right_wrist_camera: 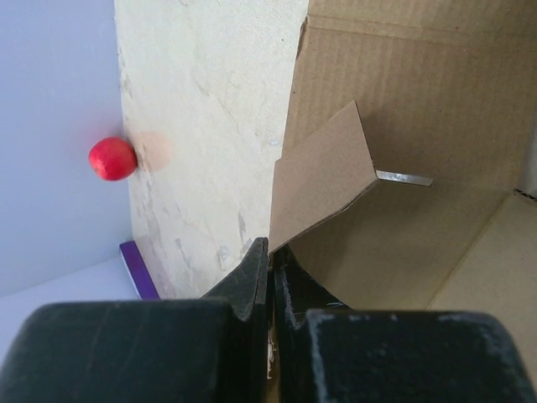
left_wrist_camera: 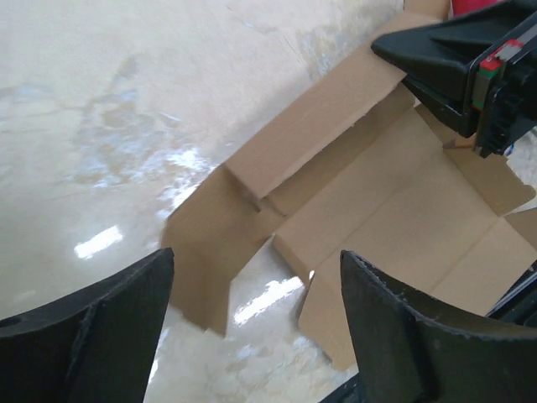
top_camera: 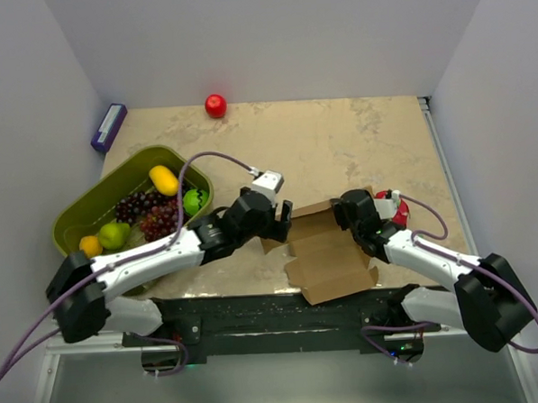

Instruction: Fold the paper box

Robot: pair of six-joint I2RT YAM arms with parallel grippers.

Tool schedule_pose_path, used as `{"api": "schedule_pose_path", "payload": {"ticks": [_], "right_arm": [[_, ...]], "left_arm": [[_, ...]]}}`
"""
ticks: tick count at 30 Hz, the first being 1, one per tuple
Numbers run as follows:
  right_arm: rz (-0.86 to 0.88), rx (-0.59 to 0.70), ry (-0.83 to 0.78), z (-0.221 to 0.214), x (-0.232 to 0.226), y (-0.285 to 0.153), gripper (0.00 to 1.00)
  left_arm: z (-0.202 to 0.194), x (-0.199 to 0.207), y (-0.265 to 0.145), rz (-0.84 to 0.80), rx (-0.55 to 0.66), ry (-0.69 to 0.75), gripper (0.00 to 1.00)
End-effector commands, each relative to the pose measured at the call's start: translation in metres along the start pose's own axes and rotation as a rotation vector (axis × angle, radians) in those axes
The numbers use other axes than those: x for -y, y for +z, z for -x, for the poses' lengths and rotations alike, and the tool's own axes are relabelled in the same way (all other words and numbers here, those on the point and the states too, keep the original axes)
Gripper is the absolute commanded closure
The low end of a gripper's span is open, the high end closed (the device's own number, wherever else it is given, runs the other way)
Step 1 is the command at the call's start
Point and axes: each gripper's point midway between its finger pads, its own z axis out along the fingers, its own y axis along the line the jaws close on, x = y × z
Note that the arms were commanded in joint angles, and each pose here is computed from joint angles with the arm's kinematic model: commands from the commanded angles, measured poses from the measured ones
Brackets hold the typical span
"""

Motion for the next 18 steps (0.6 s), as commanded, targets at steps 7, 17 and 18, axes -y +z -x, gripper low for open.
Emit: {"api": "schedule_pose_path", "payload": {"ticks": [7, 17, 18], "right_arm": [[0.058, 0.025, 0.017, 0.006, -0.015, -0.006, 1.0], [0.068, 0.024, 0.023, 0.007, -0.016, -0.008, 1.0], [0.067, 0.024, 0.02, 0.007, -0.016, -0.007, 1.0]], "left_arm": [[-0.039, -0.054, -0.027, 0.14, -0.008, -0.071, 0.12], [-0.048, -0.062, 0.006, 0.112, -0.008, -0.07, 0.37], [-0.043, -0.059, 0.008, 0.099, 0.012, -0.074, 0.39]]}}
